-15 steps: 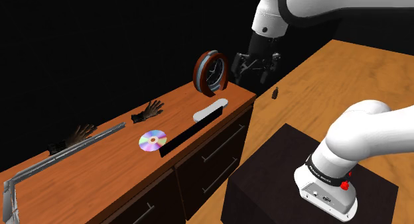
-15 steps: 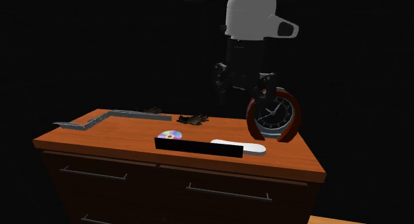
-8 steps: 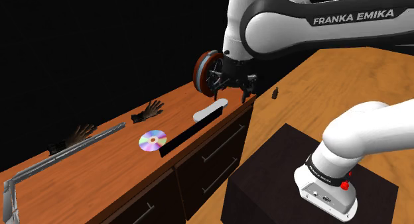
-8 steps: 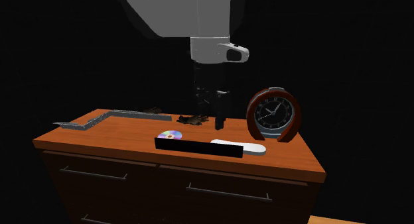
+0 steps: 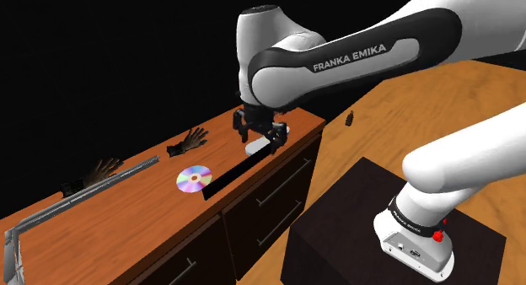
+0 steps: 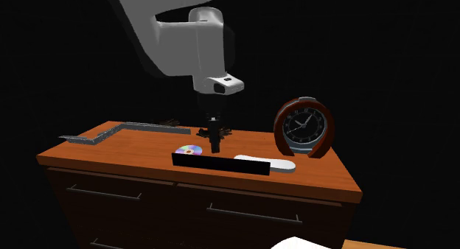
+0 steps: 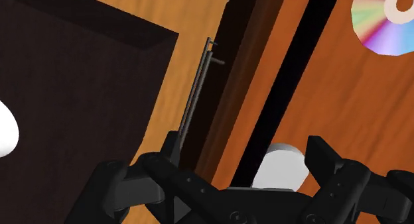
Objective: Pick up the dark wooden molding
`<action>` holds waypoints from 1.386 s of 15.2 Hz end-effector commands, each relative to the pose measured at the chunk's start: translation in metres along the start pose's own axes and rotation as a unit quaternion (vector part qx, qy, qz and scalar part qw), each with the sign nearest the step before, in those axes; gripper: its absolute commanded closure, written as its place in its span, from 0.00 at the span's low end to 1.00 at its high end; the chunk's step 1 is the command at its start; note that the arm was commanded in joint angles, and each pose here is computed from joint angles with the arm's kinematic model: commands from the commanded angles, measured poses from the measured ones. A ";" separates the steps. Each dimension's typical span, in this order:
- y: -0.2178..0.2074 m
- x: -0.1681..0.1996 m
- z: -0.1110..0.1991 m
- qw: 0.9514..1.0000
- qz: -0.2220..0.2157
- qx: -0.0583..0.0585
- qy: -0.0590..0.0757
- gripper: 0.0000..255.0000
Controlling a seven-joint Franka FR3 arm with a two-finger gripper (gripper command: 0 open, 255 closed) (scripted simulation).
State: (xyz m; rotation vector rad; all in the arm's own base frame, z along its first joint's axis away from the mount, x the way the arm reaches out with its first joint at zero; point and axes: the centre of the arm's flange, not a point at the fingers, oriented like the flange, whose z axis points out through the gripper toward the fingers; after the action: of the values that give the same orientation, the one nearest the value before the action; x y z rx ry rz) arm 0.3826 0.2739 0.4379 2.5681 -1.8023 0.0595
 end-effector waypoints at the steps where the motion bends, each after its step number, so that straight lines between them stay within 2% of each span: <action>1: -0.021 -0.008 0.011 0.998 0.055 -0.005 -0.001 0.00; 5: -0.061 -0.016 0.040 0.990 0.143 -0.016 0.001 0.00; 14: -0.060 -0.017 0.080 0.990 0.143 -0.016 0.001 0.00; 15: -0.059 -0.017 0.080 0.990 0.143 -0.016 0.001 1.00; 21: -0.059 -0.017 0.080 0.990 0.143 -0.016 0.001 1.00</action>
State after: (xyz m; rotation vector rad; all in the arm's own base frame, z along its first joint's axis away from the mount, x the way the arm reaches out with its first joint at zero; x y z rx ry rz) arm 0.4350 0.3085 0.3588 2.2685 -2.1369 0.0329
